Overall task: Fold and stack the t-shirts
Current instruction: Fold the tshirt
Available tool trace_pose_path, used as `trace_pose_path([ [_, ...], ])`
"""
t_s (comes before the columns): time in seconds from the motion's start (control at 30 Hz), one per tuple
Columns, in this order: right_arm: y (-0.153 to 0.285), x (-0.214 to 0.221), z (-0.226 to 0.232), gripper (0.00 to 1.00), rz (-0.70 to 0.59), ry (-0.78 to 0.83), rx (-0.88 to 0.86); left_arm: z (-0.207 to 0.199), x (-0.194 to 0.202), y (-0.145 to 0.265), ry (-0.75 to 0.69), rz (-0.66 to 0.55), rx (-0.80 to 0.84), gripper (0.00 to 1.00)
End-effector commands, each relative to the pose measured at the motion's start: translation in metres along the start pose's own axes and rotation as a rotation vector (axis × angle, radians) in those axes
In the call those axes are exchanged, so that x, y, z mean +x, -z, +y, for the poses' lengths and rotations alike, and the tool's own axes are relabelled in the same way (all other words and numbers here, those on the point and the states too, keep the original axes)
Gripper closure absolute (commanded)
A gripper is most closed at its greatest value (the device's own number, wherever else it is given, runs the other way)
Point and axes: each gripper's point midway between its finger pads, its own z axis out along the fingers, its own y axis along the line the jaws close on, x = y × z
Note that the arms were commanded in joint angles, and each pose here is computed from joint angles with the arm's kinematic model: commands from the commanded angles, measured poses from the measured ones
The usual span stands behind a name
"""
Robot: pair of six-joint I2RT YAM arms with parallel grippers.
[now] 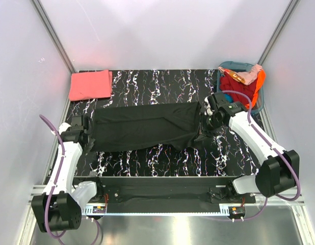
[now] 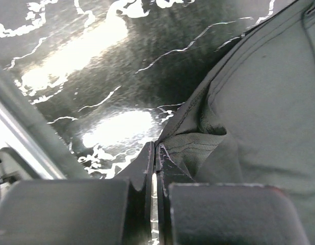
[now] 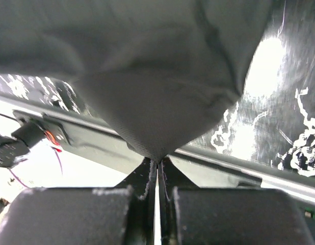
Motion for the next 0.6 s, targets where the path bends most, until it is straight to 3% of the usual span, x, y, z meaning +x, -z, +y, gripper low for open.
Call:
trace_pose_path([
  [0.0,0.010,0.029,-0.005,1.00,0.051,0.012,-0.027,0.010,-0.012,0.005,0.028,-0.055,-0.042,1.00],
  [0.2,0.004,0.060,-0.023,1.00,0.113,-0.009,-0.006,0.043,0.016,-0.005,0.102,0.007,-0.183,1.00],
  [0.43,-0.004,0.075,-0.022,1.00,0.170,-0.029,-0.051,0.053,0.033,-0.015,0.119,0.085,-0.289,1.00],
  [0.5,-0.004,0.073,-0.020,1.00,0.174,-0.027,-0.054,0.048,0.036,-0.021,0.095,0.103,-0.282,0.87],
  [0.53,-0.004,0.072,-0.019,1.00,0.171,-0.027,-0.060,0.046,0.037,-0.024,0.084,0.111,-0.277,0.69],
  [0.57,-0.003,0.069,-0.016,1.00,0.164,-0.024,-0.067,0.043,0.037,-0.026,0.072,0.118,-0.275,0.61],
])
